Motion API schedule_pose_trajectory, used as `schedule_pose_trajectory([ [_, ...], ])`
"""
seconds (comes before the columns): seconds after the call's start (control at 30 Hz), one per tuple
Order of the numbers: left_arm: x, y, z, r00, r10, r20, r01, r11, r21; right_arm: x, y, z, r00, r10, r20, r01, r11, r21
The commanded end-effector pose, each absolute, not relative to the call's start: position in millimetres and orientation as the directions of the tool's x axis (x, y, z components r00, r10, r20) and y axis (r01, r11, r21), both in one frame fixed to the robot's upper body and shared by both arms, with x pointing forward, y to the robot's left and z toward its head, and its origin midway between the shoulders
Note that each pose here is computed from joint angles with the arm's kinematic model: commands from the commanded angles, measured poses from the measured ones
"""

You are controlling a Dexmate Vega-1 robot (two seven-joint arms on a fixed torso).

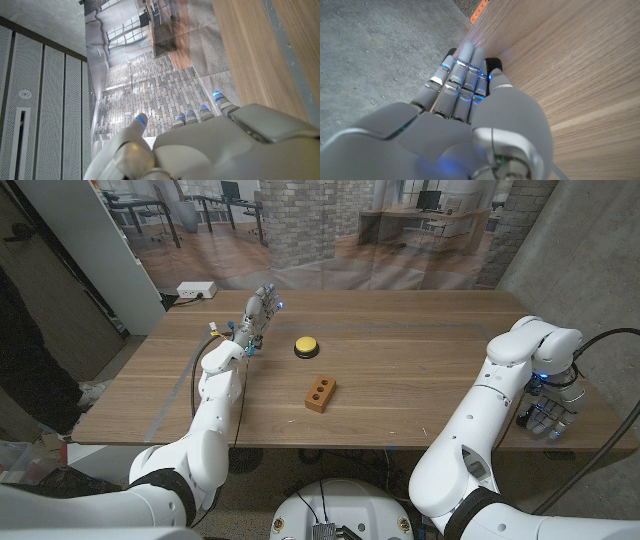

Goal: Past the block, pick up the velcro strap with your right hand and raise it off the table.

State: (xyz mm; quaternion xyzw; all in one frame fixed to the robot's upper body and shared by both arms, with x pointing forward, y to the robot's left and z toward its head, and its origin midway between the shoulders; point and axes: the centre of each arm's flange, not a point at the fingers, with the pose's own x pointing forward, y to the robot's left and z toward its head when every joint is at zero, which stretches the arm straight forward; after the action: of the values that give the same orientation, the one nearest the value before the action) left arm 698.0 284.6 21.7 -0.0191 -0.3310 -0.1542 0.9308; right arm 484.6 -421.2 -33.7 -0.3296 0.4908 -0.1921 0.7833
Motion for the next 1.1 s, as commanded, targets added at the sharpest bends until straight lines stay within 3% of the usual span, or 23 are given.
schedule_pose_trajectory([
  [0.03, 698.1, 282.4, 21.3, 0.734, -0.274, 0.621, 0.300, 0.952, 0.066, 487.7, -422.0, -34.7, 0.455, -0.644, -0.614, -0.015, 0.684, -0.729],
  [1.1, 692.0, 280.5, 23.2, 0.723, -0.282, 0.630, 0.305, 0.949, 0.075, 467.5, -411.0, -17.3, 0.531, -0.713, -0.457, 0.100, 0.589, -0.802],
])
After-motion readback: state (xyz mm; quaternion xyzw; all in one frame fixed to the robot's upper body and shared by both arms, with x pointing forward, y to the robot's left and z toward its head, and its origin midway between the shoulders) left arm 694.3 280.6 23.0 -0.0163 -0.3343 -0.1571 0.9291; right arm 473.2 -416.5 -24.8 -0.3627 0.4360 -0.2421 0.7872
